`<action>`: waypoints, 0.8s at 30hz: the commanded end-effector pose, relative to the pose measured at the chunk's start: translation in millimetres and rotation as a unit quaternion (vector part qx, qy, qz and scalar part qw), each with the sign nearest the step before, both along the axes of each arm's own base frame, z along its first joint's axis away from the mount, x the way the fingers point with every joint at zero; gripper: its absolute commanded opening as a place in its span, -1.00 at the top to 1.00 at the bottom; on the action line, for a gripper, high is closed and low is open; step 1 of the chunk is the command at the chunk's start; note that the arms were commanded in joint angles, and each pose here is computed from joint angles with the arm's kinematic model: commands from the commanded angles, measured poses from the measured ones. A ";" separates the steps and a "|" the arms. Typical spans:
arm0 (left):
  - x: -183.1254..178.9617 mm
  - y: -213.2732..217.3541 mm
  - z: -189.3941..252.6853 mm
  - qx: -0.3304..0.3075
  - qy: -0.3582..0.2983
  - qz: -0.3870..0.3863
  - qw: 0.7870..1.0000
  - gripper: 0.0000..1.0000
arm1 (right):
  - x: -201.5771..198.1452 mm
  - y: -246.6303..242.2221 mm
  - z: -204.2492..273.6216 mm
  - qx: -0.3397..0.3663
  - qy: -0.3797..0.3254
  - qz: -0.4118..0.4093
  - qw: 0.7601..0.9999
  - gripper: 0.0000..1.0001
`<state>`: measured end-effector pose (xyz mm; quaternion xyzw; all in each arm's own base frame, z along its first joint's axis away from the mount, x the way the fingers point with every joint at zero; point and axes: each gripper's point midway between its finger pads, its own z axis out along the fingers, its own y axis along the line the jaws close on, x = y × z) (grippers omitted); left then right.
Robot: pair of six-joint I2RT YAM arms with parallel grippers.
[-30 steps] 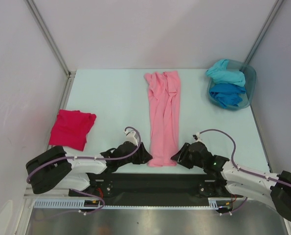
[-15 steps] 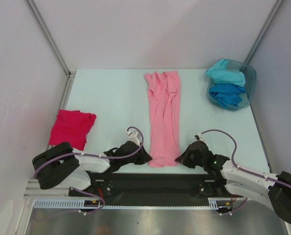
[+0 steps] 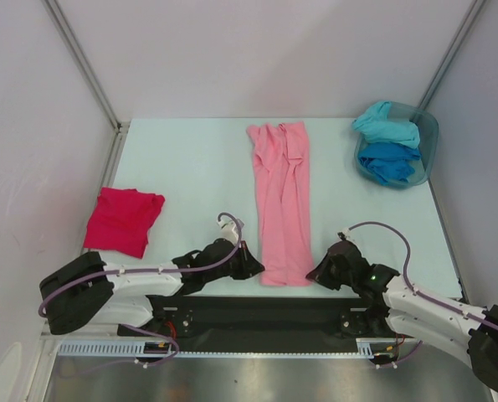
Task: Fold and stack the t-shirts
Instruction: Fold the tshirt
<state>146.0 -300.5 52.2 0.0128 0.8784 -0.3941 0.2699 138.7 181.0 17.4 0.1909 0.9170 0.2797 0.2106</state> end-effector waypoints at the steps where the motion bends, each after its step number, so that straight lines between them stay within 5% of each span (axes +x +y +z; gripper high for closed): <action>1: -2.4 -7.7 21.5 -0.018 -0.005 0.002 1.000 0.99 | -2.2 -7.8 3.3 -0.023 0.004 0.001 1.000 1.00; 14: -49.4 -7.6 7.3 0.009 0.028 -0.018 0.999 0.99 | -8.4 -11.8 7.8 -0.021 0.004 0.000 1.000 1.00; 24: -18.2 23.0 51.8 0.045 -0.059 0.057 0.996 0.99 | 2.2 -4.7 46.8 -0.012 -0.057 0.011 0.998 1.00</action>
